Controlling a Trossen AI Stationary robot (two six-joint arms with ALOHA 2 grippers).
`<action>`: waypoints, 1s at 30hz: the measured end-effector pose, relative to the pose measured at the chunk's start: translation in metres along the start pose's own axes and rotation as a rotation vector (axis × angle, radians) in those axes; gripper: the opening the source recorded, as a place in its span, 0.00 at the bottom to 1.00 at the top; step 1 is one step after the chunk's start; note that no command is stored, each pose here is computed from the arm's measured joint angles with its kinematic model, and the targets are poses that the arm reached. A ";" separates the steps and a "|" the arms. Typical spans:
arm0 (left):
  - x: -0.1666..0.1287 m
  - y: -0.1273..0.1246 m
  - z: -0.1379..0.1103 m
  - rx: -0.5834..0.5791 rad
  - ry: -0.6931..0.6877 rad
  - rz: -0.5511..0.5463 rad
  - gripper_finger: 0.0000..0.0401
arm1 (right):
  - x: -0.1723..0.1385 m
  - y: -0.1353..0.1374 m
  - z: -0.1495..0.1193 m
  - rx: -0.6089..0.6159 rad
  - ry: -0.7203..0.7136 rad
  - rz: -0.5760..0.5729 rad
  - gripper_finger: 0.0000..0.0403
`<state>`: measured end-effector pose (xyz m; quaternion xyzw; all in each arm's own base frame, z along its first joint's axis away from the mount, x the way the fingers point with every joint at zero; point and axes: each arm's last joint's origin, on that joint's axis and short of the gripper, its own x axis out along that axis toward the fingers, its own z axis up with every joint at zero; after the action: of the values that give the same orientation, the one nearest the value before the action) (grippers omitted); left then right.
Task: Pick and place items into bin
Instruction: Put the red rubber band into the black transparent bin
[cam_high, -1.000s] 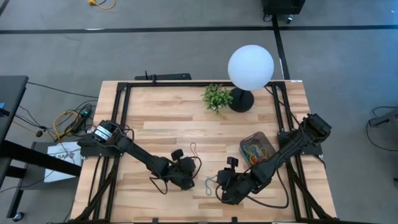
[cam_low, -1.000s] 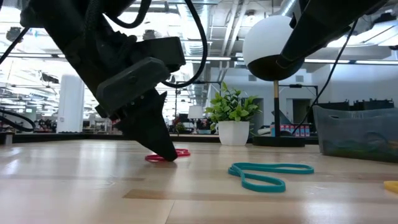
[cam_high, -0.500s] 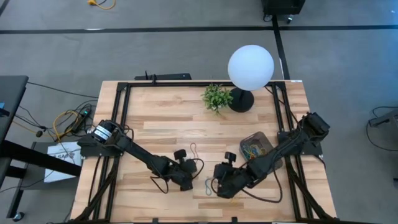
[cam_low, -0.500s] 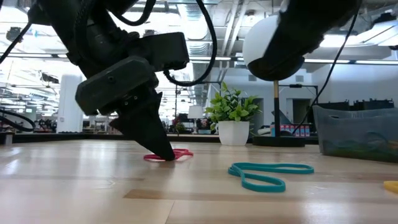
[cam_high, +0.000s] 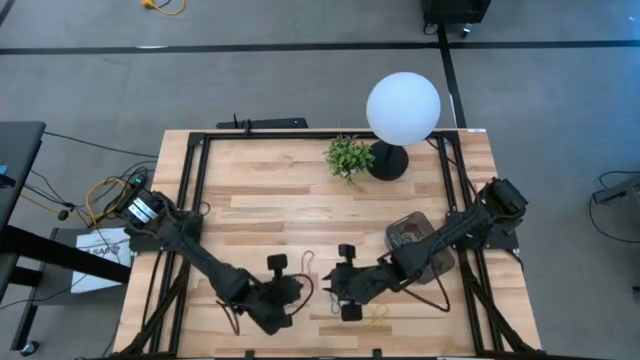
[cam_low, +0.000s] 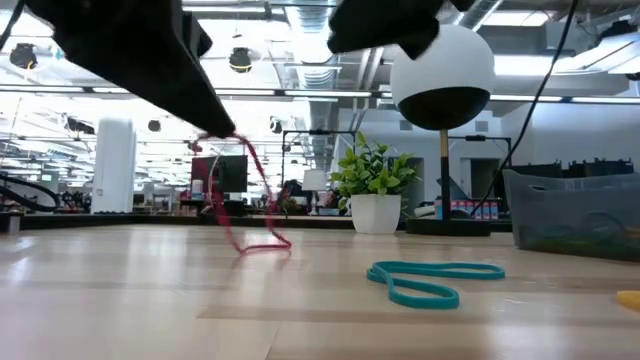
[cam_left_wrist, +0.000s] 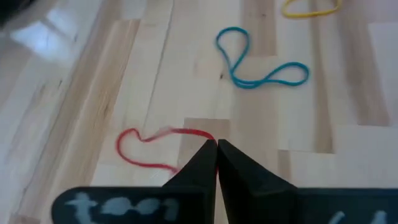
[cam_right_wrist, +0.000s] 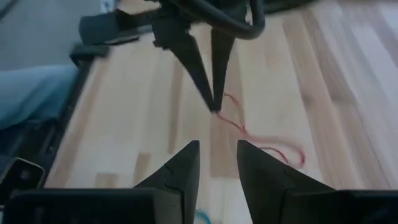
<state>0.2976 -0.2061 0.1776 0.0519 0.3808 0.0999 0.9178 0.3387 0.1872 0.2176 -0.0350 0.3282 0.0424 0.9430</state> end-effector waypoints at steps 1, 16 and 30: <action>-0.001 -0.001 0.000 0.006 -0.009 0.007 0.00 | 0.001 0.001 0.000 -0.025 -0.024 0.010 0.25; -0.006 -0.001 0.011 0.024 -0.122 0.127 0.00 | 0.022 -0.038 -0.018 -0.004 -0.056 -0.028 0.25; -0.008 -0.003 0.021 0.073 -0.220 0.178 0.00 | 0.024 -0.041 -0.019 0.003 -0.087 -0.001 0.25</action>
<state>0.3074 -0.2114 0.1974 0.1294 0.2750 0.1608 0.9390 0.3499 0.1455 0.1893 -0.0318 0.2870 0.0428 0.9565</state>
